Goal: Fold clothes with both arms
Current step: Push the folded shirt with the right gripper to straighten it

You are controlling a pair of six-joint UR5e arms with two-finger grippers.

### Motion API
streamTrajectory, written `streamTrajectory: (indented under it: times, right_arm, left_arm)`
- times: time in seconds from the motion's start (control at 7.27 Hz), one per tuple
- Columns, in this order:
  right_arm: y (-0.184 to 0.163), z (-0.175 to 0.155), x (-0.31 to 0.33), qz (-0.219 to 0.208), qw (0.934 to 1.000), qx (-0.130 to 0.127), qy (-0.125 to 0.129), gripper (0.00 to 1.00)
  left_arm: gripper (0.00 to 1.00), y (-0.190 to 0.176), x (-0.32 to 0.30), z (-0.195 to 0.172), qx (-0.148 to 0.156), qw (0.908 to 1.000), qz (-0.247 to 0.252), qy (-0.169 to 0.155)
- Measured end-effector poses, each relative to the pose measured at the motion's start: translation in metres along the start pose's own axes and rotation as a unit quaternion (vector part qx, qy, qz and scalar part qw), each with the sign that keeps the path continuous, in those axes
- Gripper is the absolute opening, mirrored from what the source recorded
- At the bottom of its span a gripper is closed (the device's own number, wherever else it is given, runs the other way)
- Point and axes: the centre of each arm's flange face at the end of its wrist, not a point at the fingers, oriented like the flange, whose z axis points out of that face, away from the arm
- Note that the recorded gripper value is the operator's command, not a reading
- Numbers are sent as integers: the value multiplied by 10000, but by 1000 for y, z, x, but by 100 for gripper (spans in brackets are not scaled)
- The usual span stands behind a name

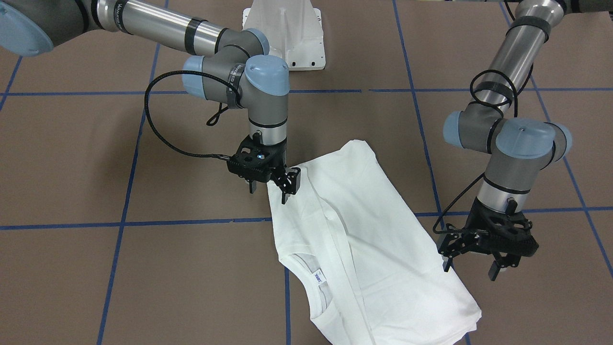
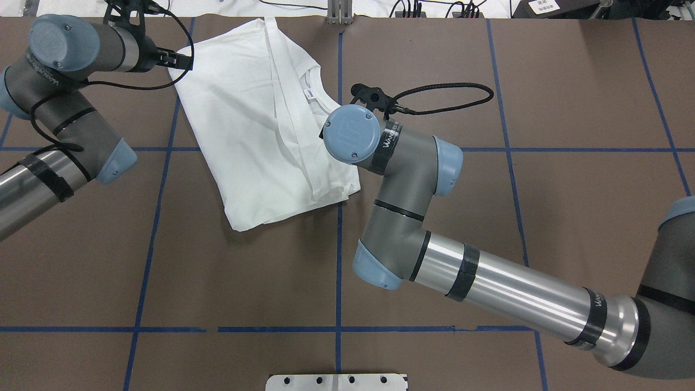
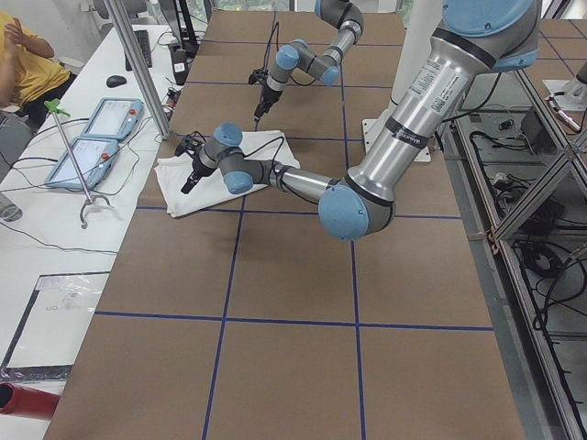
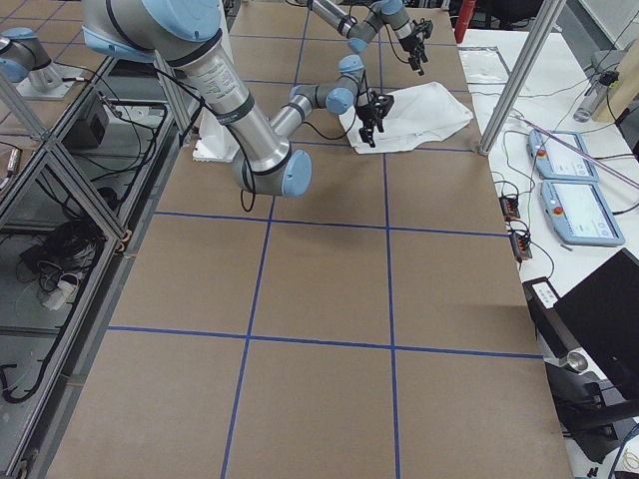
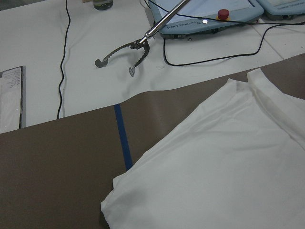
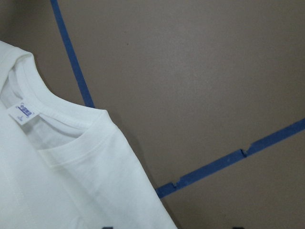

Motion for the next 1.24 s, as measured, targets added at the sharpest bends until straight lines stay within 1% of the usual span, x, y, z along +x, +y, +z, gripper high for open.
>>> streamTrajectory:
  times: [0.41,0.55,0.69,0.83,0.96,1.1,1.24]
  right_arm:
    - [35,13,3,-35,9999,-44,102,67]
    - [41,17,5,-76,9999,-32,148,65]
    - [44,22,8,-126,9997,-6,199,60]
    - [45,26,9,-175,9996,35,240,46]
    - [45,29,10,-223,9994,72,267,11]
    - [46,29,10,-248,9993,86,276,0]
    - [47,29,10,-256,9993,87,276,0]
  left_arm:
    - [100,4,3,-1,-17,9999,-104,31]
    - [100,5,3,0,-23,9999,-109,30]
    - [100,7,2,0,-31,9999,-113,24]
    - [100,9,0,0,-41,9999,-118,17]
    - [100,10,-1,1,-47,9999,-121,12]
    - [100,10,-2,1,-52,9999,-123,7]
    - [100,11,-2,1,-58,9999,-124,2]
